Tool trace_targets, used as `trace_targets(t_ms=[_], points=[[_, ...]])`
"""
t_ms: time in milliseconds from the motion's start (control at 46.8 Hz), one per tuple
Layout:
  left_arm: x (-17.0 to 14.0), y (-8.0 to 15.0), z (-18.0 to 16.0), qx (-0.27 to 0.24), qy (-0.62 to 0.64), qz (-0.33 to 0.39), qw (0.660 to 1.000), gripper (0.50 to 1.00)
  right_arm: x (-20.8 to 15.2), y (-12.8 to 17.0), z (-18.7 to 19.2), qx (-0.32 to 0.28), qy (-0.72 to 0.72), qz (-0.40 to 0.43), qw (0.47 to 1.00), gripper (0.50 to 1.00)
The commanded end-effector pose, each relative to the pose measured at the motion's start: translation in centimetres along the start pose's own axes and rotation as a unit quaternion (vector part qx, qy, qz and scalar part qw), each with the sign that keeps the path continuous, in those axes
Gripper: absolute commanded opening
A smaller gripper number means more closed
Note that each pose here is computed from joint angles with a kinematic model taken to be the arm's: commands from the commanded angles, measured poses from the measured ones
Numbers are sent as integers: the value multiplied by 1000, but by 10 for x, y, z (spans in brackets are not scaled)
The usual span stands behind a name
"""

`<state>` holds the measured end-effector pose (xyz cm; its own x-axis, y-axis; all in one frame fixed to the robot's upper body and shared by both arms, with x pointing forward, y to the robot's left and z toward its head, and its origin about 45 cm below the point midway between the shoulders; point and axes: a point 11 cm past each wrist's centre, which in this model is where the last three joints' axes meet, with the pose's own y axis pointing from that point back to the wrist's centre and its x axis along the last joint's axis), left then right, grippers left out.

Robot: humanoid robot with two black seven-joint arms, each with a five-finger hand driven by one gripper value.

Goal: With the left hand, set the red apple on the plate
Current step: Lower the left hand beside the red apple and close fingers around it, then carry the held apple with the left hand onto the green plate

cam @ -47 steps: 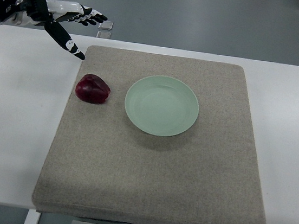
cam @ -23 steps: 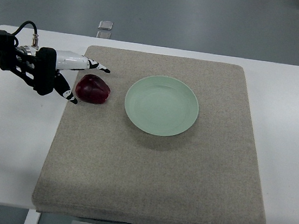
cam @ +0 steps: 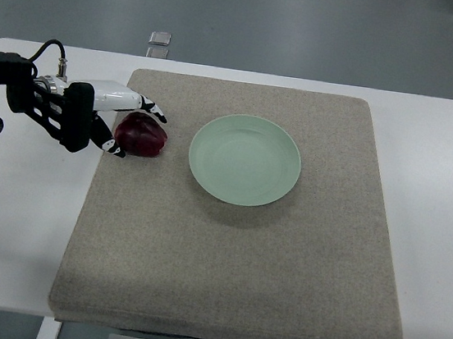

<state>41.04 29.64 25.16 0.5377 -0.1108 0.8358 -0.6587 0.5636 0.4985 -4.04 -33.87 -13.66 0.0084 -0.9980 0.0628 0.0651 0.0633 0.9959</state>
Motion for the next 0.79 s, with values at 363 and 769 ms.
trace_targets(t_ms=[363,769], points=[[34,5,4,-2,-21,24,999,500,0,0,1,-1,0,0,1000,928],[44,-66,95,-115,-19,35,993,500,0,0,0,0,0,0,1000,928]])
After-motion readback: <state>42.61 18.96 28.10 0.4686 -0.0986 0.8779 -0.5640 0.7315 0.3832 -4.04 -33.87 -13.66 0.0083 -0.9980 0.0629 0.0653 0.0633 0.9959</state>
